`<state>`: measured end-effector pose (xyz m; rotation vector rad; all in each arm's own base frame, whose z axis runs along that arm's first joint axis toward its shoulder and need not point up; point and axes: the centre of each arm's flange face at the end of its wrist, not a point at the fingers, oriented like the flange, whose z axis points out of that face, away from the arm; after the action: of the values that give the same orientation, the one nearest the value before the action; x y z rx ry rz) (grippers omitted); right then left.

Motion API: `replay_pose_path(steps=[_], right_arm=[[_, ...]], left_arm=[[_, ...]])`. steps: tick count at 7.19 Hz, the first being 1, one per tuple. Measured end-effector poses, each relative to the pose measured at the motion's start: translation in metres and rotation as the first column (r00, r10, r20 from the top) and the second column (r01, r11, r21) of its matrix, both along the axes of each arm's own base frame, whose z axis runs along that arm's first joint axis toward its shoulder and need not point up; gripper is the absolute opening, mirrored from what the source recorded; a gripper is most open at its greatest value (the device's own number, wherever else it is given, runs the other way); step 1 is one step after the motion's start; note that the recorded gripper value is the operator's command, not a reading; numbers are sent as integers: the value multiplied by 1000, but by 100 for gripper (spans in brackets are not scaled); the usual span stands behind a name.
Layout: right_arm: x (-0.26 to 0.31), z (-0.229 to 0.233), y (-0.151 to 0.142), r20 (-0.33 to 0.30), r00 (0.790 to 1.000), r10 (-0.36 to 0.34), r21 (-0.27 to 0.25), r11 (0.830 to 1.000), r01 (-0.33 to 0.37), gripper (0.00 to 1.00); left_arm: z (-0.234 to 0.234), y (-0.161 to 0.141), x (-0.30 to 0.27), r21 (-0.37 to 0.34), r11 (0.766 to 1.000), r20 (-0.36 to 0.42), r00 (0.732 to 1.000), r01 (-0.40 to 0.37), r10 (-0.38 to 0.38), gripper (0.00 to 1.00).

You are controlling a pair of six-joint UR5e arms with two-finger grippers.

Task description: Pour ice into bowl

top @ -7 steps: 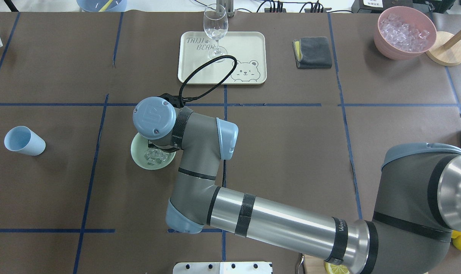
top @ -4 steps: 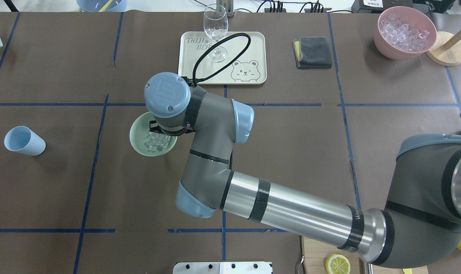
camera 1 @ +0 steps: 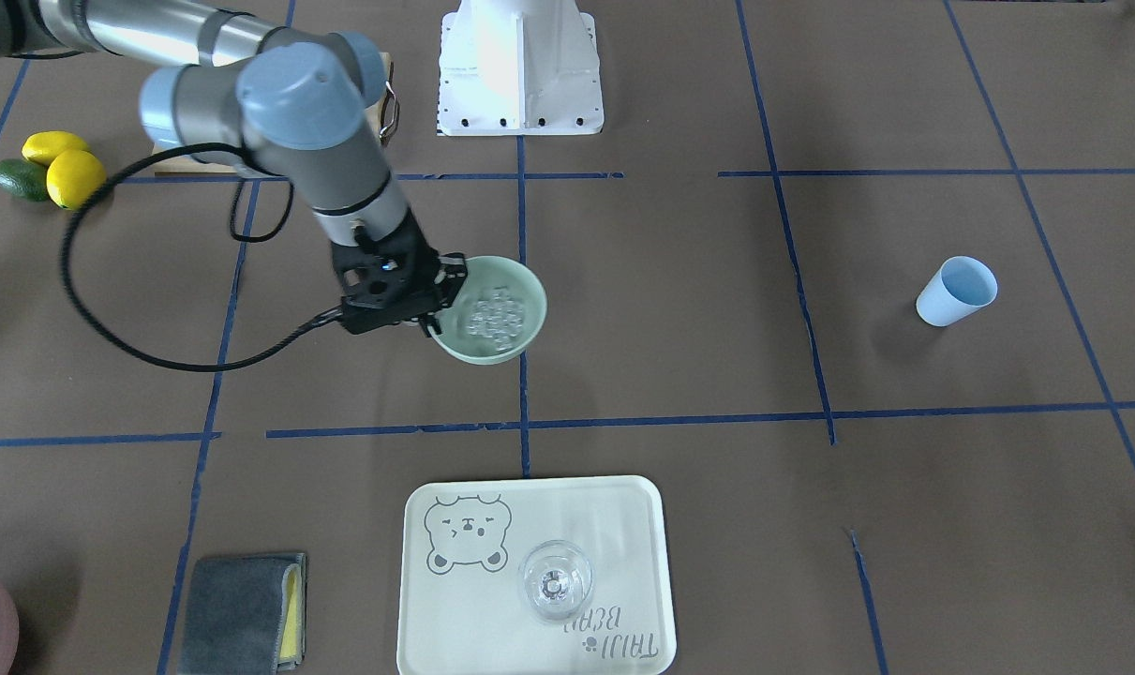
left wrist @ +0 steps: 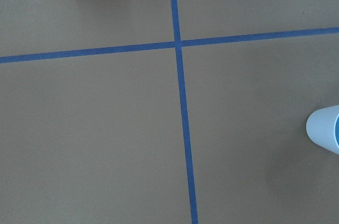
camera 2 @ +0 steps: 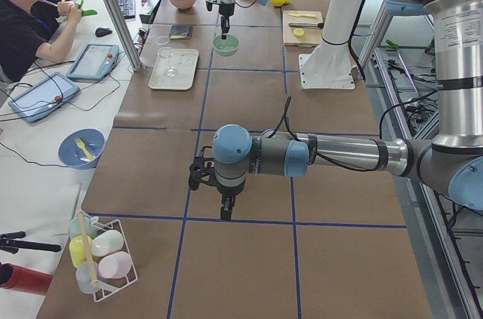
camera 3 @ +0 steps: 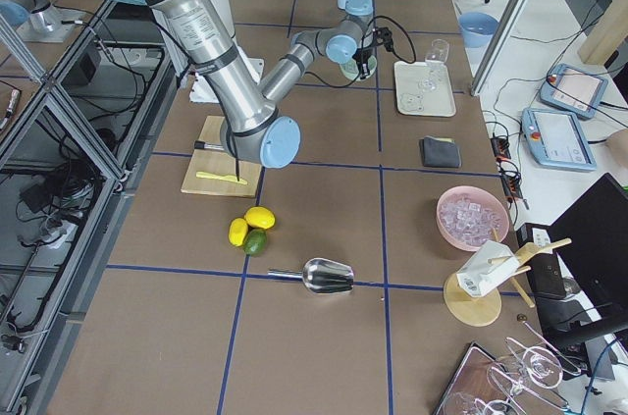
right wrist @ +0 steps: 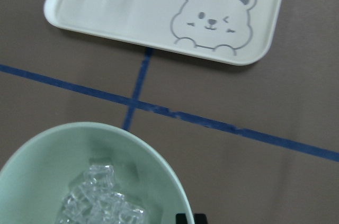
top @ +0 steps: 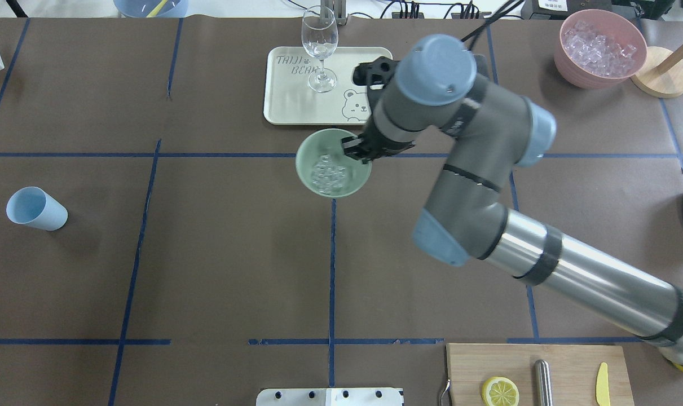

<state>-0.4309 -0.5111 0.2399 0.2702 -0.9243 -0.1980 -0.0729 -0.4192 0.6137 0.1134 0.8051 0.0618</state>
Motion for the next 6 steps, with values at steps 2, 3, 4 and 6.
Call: replay_pose_path(steps=[2,3,4,6], right_arm=[[92,93,-4,-43,996,-82,50,995,85,0],[126,142,4,-44,993,-105,69,992,108,0],[158,190,18,-33,992,-122,84,989,124,0],[204,273,44,-35,988,-150,80,985,152,0]], left_arm=[[-1,0,0,3,1000,0,1000,0,0,100],[-1,0,0,5,1000,0,1000,0,0,100],[-1,0,0,5,1000,0,1000,0,0,100],[-1,0,0,5,1000,0,1000,0,0,100]])
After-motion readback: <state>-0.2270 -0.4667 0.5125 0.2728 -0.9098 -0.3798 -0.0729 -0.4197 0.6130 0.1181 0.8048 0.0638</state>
